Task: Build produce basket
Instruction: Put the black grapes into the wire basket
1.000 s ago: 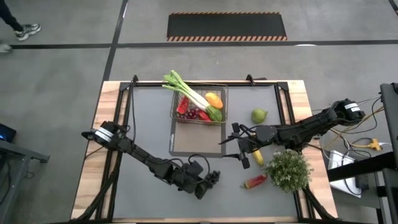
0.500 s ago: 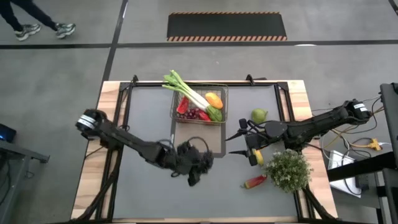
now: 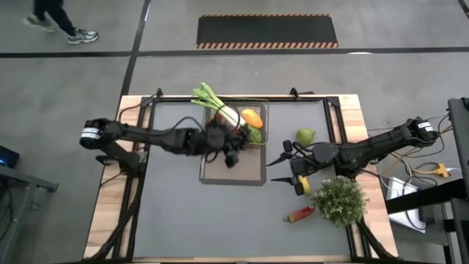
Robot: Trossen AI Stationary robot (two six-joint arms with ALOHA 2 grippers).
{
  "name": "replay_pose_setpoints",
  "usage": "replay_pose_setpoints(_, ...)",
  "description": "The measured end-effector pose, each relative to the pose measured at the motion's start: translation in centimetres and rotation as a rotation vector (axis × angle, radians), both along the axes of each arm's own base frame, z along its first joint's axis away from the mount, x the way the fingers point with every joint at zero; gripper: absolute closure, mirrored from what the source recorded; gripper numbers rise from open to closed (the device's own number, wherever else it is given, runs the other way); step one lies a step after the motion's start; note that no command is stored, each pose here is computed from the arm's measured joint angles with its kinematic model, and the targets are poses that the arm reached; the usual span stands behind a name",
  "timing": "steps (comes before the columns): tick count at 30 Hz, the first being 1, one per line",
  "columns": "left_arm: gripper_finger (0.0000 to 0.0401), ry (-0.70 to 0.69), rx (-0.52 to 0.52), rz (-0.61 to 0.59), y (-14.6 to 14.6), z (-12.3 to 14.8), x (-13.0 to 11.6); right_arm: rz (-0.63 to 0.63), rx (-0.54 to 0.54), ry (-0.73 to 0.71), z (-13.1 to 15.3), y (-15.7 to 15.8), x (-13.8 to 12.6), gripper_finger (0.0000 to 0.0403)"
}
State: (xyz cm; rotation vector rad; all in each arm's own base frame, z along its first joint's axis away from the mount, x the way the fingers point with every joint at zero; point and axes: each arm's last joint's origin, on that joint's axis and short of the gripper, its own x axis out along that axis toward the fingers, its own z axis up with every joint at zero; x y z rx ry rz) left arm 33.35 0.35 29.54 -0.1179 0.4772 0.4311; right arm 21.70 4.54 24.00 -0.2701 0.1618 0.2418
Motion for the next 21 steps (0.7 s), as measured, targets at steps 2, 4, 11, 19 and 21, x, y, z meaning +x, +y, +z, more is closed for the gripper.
replay_pose_setpoints(2,0.0381,0.017,0.012,0.036,1.5,-0.2,0.0,0.000,0.000,0.002,-0.1,0.0,0.0,0.0174)
replay_pose_setpoints(4,0.0381,0.025,0.013,0.074,2.9,-0.5,-0.1,0.000,-0.002,0.008,-0.2,0.0,0.0,0.0174)
replay_pose_setpoints(11,0.0381,0.131,0.001,0.163,5.8,-1.4,-1.1,0.000,-0.002,0.012,-0.3,0.0,0.1,0.0174)
replay_pose_setpoints(19,0.0381,0.176,-0.005,0.228,7.8,-1.8,-1.7,-0.001,-0.002,0.012,-0.3,0.0,0.1,0.0174)
replay_pose_setpoints(21,0.0381,0.183,-0.007,0.237,8.0,-1.9,-1.8,-0.002,-0.003,0.013,-0.4,0.0,0.1,0.0174)
